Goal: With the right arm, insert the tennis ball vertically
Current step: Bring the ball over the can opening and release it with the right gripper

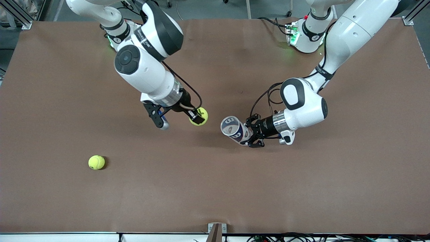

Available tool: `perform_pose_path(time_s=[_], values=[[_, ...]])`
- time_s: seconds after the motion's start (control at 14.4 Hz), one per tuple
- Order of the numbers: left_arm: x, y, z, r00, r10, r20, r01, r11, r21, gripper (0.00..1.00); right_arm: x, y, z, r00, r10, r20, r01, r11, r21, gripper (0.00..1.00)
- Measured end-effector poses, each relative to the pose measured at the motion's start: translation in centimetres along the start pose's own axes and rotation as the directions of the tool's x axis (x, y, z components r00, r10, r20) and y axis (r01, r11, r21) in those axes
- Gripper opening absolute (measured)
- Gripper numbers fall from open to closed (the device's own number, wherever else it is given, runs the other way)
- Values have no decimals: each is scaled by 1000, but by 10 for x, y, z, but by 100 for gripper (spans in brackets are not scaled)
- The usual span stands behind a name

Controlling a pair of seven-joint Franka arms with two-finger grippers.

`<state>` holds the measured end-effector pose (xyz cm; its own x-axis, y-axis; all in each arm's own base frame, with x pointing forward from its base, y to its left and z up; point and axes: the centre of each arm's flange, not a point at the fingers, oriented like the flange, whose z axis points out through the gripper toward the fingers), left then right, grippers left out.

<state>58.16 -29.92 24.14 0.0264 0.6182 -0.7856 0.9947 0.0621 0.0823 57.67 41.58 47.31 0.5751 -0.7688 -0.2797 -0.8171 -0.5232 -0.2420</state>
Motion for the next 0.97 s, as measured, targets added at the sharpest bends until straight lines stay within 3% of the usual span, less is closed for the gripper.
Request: perform_pose_path(time_s=[0.48,0.69,0.97], values=[[17,-18,46,984,-63,168,66,998,-8,68,-22,-34,13,996,92,10,-93,994,58,63],[14,-28,67,966,-73,247,77,997,-5,69,-38,-35,34,997,77,-3,-77,996,40,63],[28,-39,85,953,-71,294,78,997,-11,70,-43,-33,52,997,64,-33,-64,998,18,63]])
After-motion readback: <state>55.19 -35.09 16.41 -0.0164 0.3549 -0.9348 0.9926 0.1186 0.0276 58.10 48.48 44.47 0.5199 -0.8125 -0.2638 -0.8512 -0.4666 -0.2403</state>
